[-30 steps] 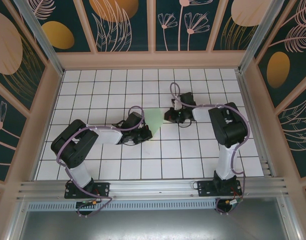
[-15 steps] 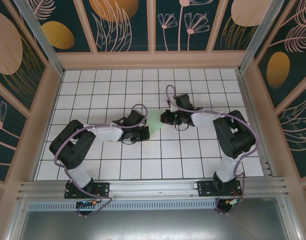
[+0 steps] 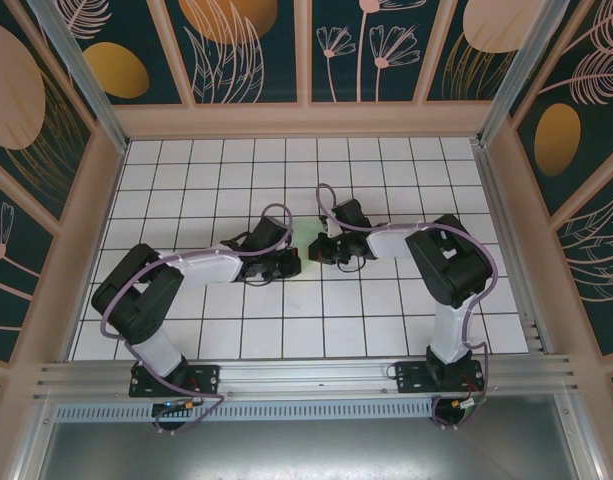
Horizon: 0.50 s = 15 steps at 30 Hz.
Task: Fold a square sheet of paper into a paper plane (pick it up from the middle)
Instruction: Third fold the triangle at the center of the table.
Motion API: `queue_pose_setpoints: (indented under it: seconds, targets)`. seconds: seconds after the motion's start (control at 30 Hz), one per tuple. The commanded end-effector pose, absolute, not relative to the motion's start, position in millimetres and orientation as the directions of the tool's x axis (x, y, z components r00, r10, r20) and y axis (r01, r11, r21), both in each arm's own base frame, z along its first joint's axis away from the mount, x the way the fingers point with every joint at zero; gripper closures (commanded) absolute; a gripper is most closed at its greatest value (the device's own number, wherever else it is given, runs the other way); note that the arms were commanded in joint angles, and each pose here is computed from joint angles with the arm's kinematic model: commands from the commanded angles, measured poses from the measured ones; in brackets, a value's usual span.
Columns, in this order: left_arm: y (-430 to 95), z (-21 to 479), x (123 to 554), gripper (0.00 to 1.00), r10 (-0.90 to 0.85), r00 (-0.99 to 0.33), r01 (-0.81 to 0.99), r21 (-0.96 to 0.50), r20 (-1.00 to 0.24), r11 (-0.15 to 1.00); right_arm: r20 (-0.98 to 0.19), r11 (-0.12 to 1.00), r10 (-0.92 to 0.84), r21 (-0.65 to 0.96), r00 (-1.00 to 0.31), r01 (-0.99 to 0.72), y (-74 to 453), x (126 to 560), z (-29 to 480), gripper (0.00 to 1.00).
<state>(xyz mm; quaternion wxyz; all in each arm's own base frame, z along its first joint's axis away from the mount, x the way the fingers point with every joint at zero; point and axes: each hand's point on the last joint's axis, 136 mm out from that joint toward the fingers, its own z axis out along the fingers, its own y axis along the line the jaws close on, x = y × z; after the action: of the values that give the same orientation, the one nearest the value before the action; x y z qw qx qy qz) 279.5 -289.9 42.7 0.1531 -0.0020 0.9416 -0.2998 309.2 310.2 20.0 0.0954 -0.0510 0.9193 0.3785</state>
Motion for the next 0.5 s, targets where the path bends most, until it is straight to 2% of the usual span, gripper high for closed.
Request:
queue_pose_setpoints:
  seconds: [0.0,0.47]
  targets:
    - [-296.2,64.1,295.4,0.97,-0.181,-0.927,0.067,-0.620,-0.329,0.781,-0.171,0.749,-0.009,0.652,-0.985,-0.119,303.7,307.6,3.4,1.00]
    - [-287.8,0.9,276.7,0.99,-0.173,-0.971,-0.055,-0.550,-0.164,0.834,-0.137,0.774,0.001,0.627,-0.991,-0.086,298.2,304.4,-7.7,1.00]
